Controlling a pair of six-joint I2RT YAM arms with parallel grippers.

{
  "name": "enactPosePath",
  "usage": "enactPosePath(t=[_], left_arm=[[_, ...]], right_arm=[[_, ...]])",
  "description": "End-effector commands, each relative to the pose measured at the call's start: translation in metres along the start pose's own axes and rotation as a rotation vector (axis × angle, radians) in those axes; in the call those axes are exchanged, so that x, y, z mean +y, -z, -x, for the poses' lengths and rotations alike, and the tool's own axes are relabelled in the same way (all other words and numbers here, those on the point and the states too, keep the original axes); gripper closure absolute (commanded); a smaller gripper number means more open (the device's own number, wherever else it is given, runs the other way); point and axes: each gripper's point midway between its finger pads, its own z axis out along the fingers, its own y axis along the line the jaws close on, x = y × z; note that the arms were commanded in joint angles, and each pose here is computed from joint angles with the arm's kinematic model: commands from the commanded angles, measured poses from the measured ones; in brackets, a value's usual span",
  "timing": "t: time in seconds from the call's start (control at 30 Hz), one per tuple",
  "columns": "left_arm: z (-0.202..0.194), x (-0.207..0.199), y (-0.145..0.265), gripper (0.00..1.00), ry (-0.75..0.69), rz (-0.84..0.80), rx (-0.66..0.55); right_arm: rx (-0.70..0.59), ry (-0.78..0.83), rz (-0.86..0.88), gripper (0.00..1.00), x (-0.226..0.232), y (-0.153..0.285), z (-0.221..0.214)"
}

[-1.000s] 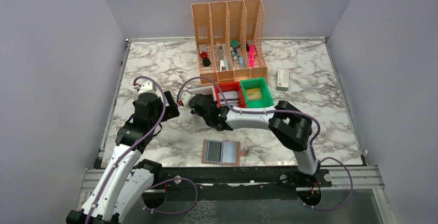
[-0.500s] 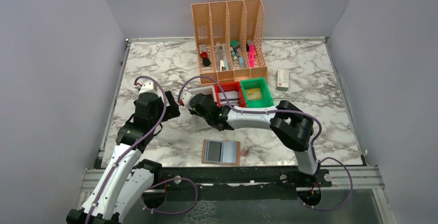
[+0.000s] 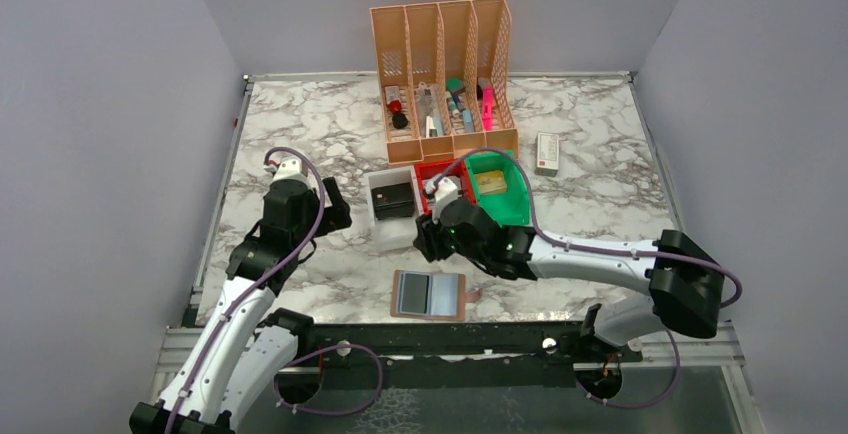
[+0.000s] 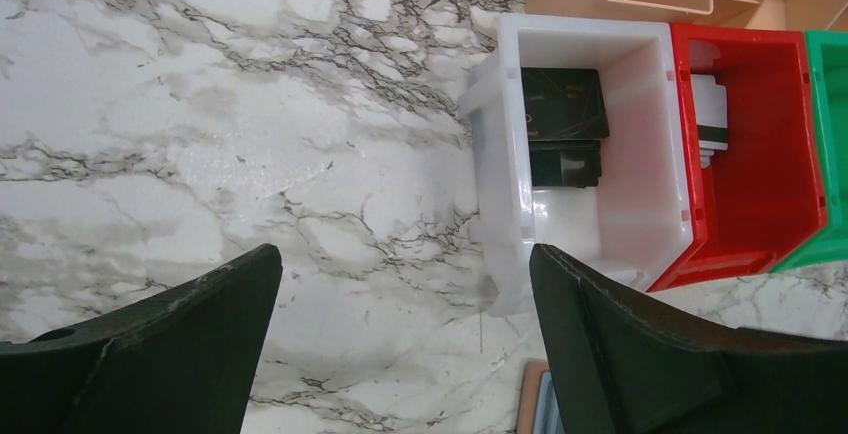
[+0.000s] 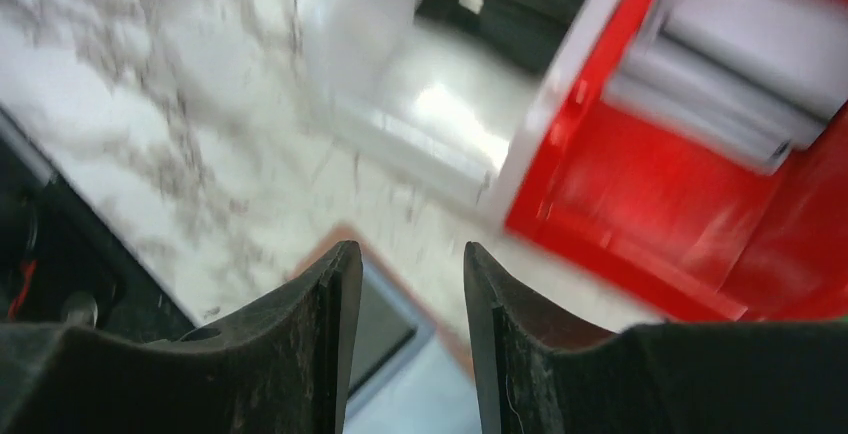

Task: Take the credit cards out of the card holder

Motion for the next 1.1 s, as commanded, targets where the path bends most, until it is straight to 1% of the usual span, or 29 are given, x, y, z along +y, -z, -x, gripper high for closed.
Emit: enactPosePath(t=[0.0,0.1,0.17,0.23,0.33,0.37,0.4,0.5,0.6,0.7,0.83,0.97,1.07], left_arm=[[-0.001,-0.011,-0.003,0.03,-0.017,-0.067,0.006],[-0.004,-0.02,-0.004,0.05,-0.029,-0.12,0.026],[-0.006,-0.029,-0.004,0.08,-0.036,-0.172,0.037],[-0.01,-0.039,-0.004,0.12,-0.047,-0.227,0.061],[-0.025,-0.057,-0.004,0.19,-0.047,-0.324,0.142],[-0.03,-0.064,-0.003,0.24,-0.041,-0.358,0.173],[-0.037,-0.071,-0.001,0.27,-0.031,-0.392,0.206],[-0.061,-0.095,0.007,0.31,-0.025,-0.473,0.289],[-0.087,-0.111,0.014,0.31,-0.058,-0.465,0.334],[-0.12,-0.117,0.015,0.33,-0.076,-0.441,0.393],[-0.159,-0.117,0.015,0.47,-0.104,-0.406,0.474],[-0.173,-0.123,0.018,0.55,-0.109,-0.41,0.493],[-0.179,-0.126,0.02,0.57,-0.127,-0.416,0.509]], right_arm=[[0.139,-0.327,0.165,0.52,0.029,0.024,-0.06],[0.157,-0.45,0.229,0.52,0.036,0.039,-0.077],[0.149,-0.514,0.295,0.52,0.043,0.047,-0.081],[0.157,-0.569,0.321,0.52,0.046,0.051,-0.089],[0.194,-0.621,0.322,0.52,0.047,0.051,-0.103],[0.212,-0.634,0.313,0.52,0.046,0.05,-0.108],[0.226,-0.644,0.308,0.53,0.046,0.049,-0.112],[0.269,-0.669,0.297,0.54,0.047,0.046,-0.124],[0.28,-0.677,0.32,0.54,0.05,0.047,-0.13],[0.277,-0.675,0.331,0.55,0.051,0.046,-0.132],[0.275,-0.662,0.329,0.56,0.05,0.045,-0.132],[0.276,-0.657,0.323,0.59,0.049,0.044,-0.134],[0.273,-0.656,0.324,0.6,0.049,0.044,-0.133]])
